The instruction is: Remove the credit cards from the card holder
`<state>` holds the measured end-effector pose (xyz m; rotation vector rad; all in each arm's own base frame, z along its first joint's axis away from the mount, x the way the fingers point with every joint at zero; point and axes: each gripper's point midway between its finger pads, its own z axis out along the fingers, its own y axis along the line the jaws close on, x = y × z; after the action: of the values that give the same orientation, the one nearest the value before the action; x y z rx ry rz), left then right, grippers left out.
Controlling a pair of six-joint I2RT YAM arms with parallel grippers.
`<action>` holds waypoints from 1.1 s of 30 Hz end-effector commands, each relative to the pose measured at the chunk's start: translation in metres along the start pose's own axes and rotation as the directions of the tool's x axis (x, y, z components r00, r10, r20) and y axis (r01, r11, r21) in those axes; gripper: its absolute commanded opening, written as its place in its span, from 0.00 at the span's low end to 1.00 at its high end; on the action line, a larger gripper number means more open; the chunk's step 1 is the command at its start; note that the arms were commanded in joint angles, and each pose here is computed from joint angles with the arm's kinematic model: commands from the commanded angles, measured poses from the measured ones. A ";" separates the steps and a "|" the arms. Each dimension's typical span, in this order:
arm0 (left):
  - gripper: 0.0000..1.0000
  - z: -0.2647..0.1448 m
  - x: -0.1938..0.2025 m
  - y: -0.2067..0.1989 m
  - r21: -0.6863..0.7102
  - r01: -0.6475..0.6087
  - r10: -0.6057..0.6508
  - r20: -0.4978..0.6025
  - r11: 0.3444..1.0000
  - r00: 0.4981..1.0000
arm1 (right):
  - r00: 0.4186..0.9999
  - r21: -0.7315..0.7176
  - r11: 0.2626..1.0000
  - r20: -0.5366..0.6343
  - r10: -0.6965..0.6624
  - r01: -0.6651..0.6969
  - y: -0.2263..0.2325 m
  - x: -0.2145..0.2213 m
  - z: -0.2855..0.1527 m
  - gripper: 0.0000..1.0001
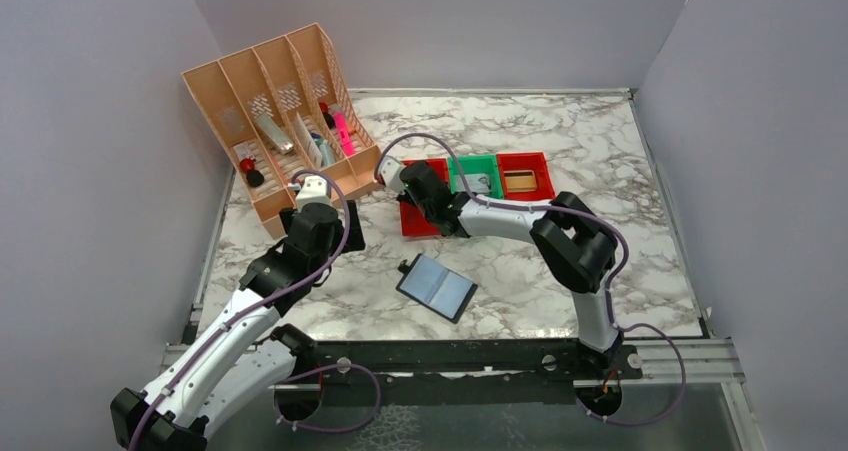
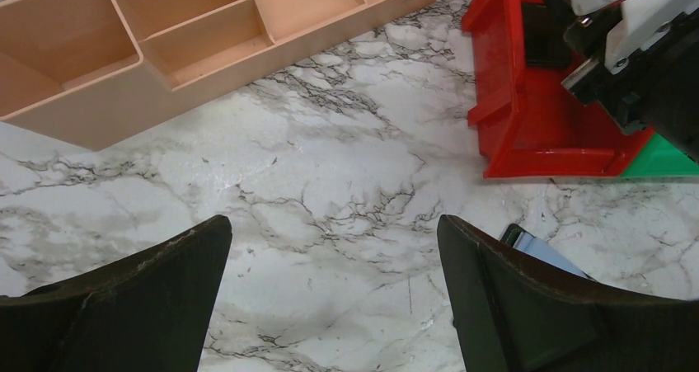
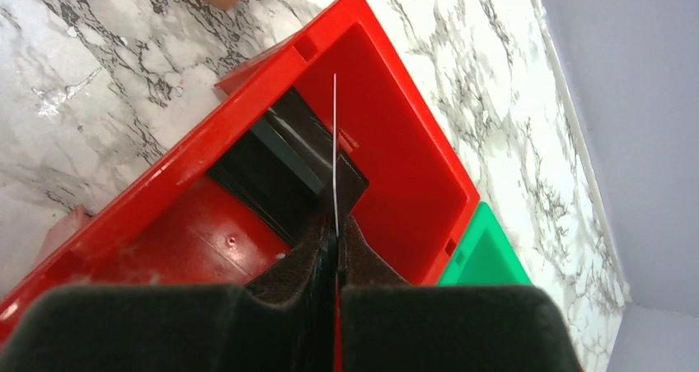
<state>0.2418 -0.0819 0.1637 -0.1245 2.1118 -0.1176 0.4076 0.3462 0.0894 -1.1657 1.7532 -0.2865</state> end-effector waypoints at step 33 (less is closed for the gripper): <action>0.99 0.003 -0.004 0.003 -0.022 -0.005 0.006 0.016 1.000 1.000 | 0.999 -0.103 0.995 -0.033 -0.020 0.016 0.029 0.010 0.022 0.25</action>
<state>0.2425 -0.0820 0.1605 -0.1219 2.1234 -0.1077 0.4071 0.3550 0.0573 -1.2783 1.7723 -0.2816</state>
